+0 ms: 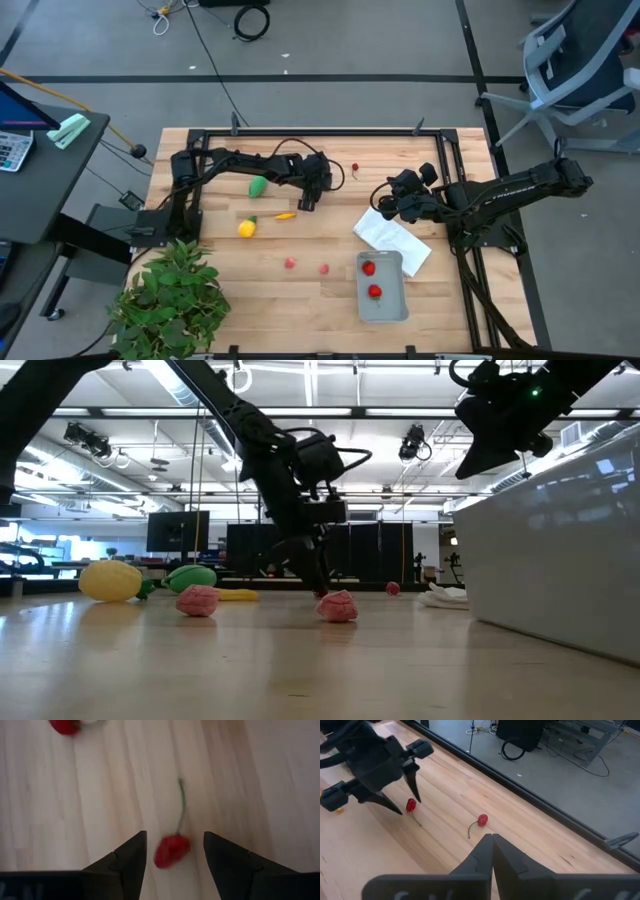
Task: Pick and placing Produce into tupperware
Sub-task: Put the left red cherry into the gray bin
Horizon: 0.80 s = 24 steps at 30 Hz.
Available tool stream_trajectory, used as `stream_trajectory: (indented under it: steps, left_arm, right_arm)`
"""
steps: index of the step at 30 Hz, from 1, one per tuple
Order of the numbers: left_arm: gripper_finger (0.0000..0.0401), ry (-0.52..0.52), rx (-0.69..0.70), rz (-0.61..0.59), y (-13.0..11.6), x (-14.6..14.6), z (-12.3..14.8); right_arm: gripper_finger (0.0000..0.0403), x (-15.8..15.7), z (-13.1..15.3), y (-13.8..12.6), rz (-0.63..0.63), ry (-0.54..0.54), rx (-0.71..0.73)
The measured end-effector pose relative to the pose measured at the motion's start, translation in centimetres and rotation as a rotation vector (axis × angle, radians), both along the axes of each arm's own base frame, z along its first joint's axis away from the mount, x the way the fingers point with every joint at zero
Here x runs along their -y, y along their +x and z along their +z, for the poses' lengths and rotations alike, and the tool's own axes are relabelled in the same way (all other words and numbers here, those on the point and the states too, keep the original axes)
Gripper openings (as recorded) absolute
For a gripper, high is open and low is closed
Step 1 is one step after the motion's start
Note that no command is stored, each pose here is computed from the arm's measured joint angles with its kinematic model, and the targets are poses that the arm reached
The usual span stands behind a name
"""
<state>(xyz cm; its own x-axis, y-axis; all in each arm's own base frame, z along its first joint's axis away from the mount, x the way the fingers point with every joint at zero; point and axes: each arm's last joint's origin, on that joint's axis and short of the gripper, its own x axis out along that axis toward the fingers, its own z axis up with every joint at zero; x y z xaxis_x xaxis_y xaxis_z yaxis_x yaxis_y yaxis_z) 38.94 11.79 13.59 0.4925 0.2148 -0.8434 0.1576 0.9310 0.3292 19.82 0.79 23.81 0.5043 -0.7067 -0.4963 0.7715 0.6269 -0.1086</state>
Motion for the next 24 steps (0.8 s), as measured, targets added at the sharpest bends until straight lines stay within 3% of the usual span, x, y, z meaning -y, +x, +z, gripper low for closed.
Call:
stream_trajectory:
  steps: [14,24]
  left_arm:
    - [0.0187,0.003,0.068,0.014,0.7,-0.1,-0.3]
    - [0.0142,-0.082,0.061,-0.005,0.9,0.1,-1.4]
  right_arm:
    - [0.0016,0.0,0.0,0.0,-0.001,-0.002,-0.006]
    - [0.0016,0.0,0.0,0.0,-0.001,-0.002,-0.006]
